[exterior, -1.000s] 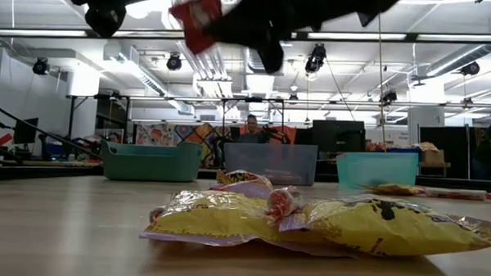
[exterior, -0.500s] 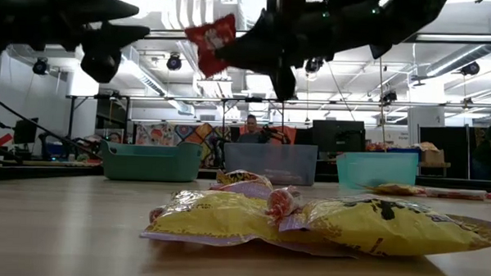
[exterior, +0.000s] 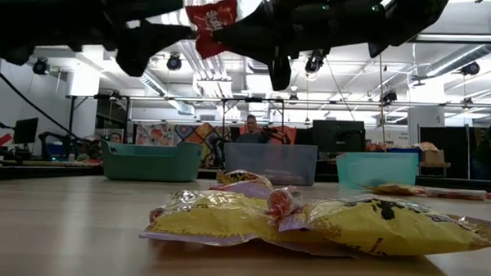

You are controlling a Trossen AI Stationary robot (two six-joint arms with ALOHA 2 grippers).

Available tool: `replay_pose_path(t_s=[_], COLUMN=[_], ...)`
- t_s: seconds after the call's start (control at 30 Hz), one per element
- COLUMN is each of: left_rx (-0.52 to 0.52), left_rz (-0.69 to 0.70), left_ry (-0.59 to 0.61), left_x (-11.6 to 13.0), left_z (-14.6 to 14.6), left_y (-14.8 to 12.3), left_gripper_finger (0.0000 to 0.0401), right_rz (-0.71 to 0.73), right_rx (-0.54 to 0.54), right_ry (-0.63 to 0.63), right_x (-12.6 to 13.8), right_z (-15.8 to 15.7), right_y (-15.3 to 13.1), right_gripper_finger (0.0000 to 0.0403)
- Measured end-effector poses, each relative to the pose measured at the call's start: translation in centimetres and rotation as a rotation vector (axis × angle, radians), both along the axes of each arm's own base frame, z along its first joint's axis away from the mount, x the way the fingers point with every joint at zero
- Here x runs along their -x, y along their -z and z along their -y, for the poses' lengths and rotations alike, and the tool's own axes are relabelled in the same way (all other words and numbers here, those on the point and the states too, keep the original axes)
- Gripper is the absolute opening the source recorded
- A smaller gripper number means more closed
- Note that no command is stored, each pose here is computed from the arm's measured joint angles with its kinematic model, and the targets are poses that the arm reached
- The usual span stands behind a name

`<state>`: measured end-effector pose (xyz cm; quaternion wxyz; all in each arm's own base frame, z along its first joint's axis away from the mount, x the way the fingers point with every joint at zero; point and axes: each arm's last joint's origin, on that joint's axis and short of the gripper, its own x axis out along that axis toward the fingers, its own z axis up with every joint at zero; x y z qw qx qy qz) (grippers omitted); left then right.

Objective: Sort candy
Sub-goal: Put the red candy into the green bin

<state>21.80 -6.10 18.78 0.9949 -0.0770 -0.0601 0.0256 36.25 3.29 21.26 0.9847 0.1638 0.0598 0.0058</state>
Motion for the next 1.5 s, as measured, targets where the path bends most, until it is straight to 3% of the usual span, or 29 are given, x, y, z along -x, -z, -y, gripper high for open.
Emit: replay_pose_path(t_s=[0.43, 0.53, 0.67, 0.87, 1.03, 1.13, 1.33, 1.4, 1.5], left_rx=[-0.017, -0.050, -0.061, -0.057, -0.069, -0.092, -0.135, -0.106, 0.032], left_rz=[0.002, -0.003, 0.000, 0.005, -0.058, -0.169, -0.584, -0.740, -0.837], left_ry=[-0.098, -0.072, -0.073, -0.074, -0.115, -0.222, -0.614, -0.722, -0.744], left_x=[-3.0, -3.6, -4.0, -3.5, -3.0, -2.2, 0.1, 1.3, 2.7], left_z=[-1.5, -1.3, -1.2, -1.3, -2.0, -3.1, -8.3, -10.9, -15.1], left_y=[0.0, -0.1, -0.3, -0.9, -1.5, -2.1, -3.9, -3.7, -3.7], left_gripper_finger=[0.0200, 0.0178, 0.0120, 0.0018, 0.0035, 0.0040, 0.0037, 0.0036, 0.0036], right_rz=[-0.010, -0.009, -0.003, -0.006, -0.005, -0.039, -0.148, -0.151, -0.145], right_rx=[0.010, 0.010, -0.003, -0.045, -0.065, -0.086, -0.076, -0.073, -0.073], right_ry=[-0.014, -0.014, -0.012, -0.007, 0.013, 0.062, 0.162, 0.177, 0.177], right_x=[0.1, 0.1, 0.1, 0.1, 0.6, 1.1, 2.2, 2.2, 2.2], right_z=[-0.1, -0.1, -0.1, -0.1, 0.5, 0.9, 1.2, 1.3, 1.2], right_y=[0.2, 0.2, 0.1, 0.1, -0.9, -1.5, -1.7, -1.7, -1.7], right_gripper_finger=[0.0022, 0.0022, 0.0029, 0.0087, 0.0151, 0.0181, 0.0208, 0.0209, 0.0210])
